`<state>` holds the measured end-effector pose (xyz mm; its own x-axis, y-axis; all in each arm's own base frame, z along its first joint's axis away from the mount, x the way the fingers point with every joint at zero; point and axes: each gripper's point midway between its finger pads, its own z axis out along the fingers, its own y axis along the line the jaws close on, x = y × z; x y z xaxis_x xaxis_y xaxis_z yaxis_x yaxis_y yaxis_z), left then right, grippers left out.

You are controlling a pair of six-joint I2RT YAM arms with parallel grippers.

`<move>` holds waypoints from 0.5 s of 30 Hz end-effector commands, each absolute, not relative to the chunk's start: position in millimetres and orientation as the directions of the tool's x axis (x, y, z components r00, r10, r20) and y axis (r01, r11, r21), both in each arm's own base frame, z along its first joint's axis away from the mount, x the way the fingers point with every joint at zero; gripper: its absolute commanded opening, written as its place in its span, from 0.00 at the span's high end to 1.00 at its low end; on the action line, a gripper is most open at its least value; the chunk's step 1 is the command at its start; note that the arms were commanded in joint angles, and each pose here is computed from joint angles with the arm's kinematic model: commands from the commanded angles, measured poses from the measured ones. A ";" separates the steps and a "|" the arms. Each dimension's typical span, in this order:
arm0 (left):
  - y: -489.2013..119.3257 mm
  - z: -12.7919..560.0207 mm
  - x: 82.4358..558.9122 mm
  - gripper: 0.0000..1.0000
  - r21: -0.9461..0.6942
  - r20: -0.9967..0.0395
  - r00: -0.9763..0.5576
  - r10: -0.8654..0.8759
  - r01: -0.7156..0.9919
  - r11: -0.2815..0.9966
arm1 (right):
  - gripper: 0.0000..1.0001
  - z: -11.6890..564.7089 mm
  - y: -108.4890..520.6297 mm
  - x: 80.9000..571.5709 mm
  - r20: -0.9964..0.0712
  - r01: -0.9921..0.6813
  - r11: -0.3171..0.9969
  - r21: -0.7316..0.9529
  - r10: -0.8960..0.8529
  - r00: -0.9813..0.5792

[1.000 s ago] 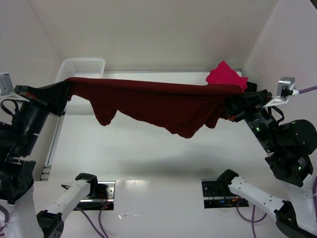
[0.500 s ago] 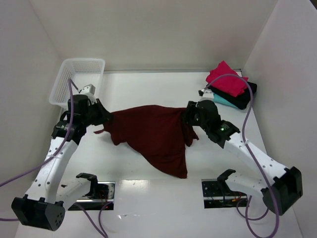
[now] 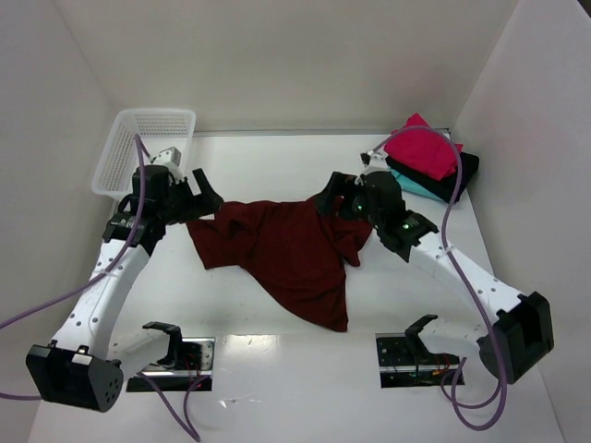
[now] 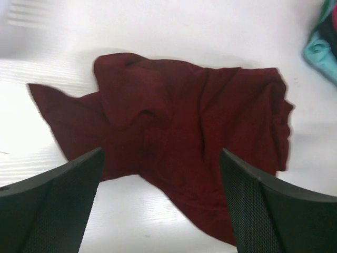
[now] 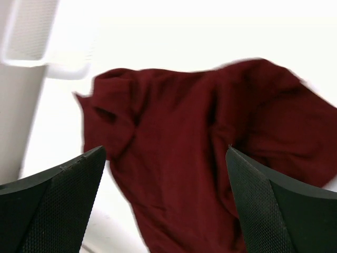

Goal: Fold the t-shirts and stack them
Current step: Move the tshirt to the center of the board, then flatten out the tshirt

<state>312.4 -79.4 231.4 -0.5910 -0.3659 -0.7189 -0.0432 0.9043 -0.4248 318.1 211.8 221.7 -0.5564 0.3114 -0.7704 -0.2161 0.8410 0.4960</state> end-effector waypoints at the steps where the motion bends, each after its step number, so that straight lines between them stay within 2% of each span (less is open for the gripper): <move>1: -55.6 235.0 314.9 0.00 -0.428 -0.714 -0.517 -0.473 -0.214 0.878 | 0.00 258.1 271.7 328.2 -0.786 -0.373 0.753 0.542 0.297 -0.542; 7: -36.6 240.0 304.7 0.00 -0.552 -0.711 -0.325 -0.623 -0.290 0.782 | 0.00 236.1 339.7 346.0 -0.793 -0.406 0.781 0.474 0.179 -0.582; 12: -25.7 236.4 301.8 0.00 -0.560 -0.695 -0.290 -0.658 -0.357 0.748 | 0.00 200.4 394.2 343.8 -0.785 -0.462 0.782 0.419 0.056 -0.617; 15: -16.5 251.0 296.3 0.00 -0.591 -0.702 -0.212 -0.680 -0.360 0.722 | 0.00 180.8 425.2 330.7 -0.777 -0.509 0.767 0.390 -0.022 -0.629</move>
